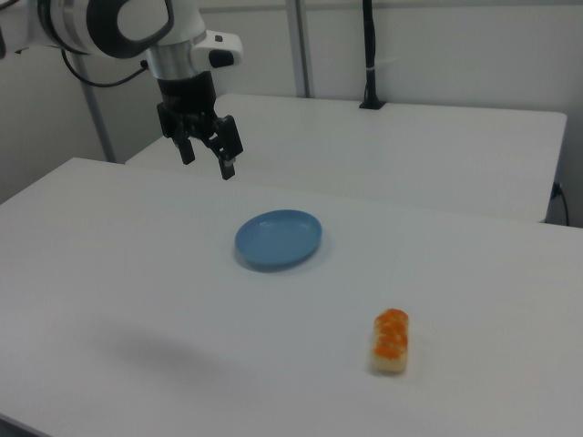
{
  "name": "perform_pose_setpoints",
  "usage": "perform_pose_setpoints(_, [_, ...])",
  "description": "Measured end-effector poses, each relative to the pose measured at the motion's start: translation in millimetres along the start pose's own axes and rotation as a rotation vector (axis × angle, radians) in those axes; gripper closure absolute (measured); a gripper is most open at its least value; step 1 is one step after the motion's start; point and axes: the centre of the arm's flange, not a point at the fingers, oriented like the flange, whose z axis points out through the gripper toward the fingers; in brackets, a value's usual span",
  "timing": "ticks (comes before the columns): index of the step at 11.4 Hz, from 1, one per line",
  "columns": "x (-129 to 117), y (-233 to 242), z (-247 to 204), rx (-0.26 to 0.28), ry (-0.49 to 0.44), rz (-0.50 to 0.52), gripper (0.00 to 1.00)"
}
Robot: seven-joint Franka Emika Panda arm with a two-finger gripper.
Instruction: Put the bread onto the plate
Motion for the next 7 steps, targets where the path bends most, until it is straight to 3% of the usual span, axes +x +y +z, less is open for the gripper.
perform_pose_setpoints(7, [0.1,1.8,-0.1,0.0,0.0,0.003,0.0])
